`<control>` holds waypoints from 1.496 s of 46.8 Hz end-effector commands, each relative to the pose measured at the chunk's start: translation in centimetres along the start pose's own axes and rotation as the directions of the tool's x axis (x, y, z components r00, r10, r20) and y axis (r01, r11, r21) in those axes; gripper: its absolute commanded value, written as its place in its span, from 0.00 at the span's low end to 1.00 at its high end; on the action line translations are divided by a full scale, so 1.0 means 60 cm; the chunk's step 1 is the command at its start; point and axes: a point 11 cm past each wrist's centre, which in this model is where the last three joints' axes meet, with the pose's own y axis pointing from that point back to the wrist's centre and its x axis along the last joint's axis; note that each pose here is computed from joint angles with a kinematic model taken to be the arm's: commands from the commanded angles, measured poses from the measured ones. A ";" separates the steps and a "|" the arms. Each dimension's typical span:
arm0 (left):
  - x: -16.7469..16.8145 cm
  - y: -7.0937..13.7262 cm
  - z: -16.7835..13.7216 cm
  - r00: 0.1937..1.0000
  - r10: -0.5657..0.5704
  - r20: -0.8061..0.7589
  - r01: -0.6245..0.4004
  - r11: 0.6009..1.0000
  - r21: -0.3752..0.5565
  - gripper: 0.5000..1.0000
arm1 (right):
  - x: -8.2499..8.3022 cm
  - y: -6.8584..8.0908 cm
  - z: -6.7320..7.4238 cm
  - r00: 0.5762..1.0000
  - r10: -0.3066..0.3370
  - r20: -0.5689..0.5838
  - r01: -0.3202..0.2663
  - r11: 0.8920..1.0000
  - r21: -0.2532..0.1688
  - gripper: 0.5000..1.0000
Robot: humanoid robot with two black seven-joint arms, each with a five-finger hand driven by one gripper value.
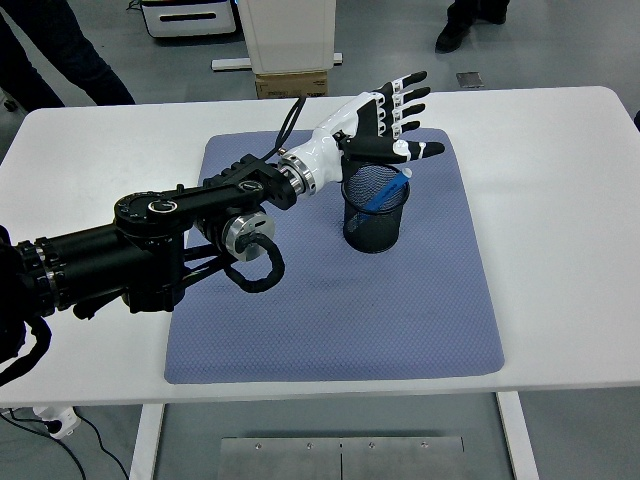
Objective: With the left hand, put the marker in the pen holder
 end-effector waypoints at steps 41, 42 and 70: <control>0.233 0.131 -0.025 0.901 0.346 -0.261 -0.378 0.922 -0.080 1.00 | 0.000 0.000 0.000 1.000 0.000 0.000 0.000 1.000 0.000 1.00; 0.240 0.138 -0.026 0.895 0.353 -0.273 -0.387 0.918 -0.084 1.00 | 0.000 0.000 0.000 1.000 0.000 0.000 0.000 1.000 0.000 1.00; 0.334 0.266 -0.093 0.798 0.464 -0.386 -0.521 0.852 -0.053 1.00 | 0.000 0.000 0.000 1.000 0.000 0.000 0.000 1.000 0.000 1.00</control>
